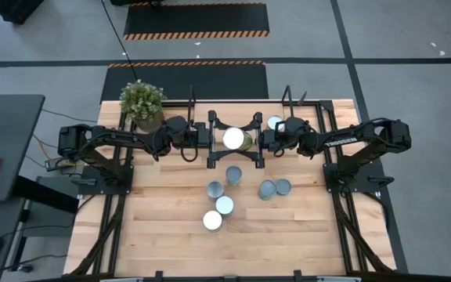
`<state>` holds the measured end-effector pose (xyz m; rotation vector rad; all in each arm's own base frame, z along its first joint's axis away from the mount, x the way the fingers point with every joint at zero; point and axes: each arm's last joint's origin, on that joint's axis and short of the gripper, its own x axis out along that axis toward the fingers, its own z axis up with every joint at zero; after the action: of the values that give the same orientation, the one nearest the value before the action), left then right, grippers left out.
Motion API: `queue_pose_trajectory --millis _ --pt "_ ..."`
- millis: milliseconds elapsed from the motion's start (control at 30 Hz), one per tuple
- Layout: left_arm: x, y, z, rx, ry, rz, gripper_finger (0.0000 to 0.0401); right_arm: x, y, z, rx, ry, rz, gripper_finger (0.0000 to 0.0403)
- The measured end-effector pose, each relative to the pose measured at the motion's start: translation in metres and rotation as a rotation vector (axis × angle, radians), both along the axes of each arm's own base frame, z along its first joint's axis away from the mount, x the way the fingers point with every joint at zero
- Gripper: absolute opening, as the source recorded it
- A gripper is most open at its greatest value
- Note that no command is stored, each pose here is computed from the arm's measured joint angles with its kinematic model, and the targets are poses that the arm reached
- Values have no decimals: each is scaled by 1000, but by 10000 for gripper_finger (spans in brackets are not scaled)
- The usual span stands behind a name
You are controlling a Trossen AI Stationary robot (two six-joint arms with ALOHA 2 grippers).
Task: Pick and place cans onto a shelf
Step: Put the canned oranges on the shelf
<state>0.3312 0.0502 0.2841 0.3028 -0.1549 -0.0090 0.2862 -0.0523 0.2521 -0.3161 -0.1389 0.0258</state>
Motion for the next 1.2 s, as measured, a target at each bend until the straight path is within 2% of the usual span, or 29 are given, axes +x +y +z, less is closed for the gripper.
queue_pose_trajectory --millis 133,333,567,700,800,933,1067,1200 --pt "-2 3 2 -4 14 11 314 2 -2 -6 23 75 -53 354" --pt "-7 10 3 -34 55 34 313 13 -1 3 30 213 -147 396" --pt "-25 10 15 -45 129 43 313 19 2 7 25 389 -255 395" --pt "-41 7 24 -51 192 48 313 21 2 15 25 466 -262 399" --pt "-51 8 21 -68 299 77 313 22 3 22 20 516 -257 399" --pt "-54 8 8 -109 431 89 313 25 6 33 1 506 -227 399" --pt "-54 8 0 -121 505 101 313 28 13 42 -14 477 -191 399" --pt "-54 8 0 -110 506 121 313 30 16 47 -27 435 -179 399"
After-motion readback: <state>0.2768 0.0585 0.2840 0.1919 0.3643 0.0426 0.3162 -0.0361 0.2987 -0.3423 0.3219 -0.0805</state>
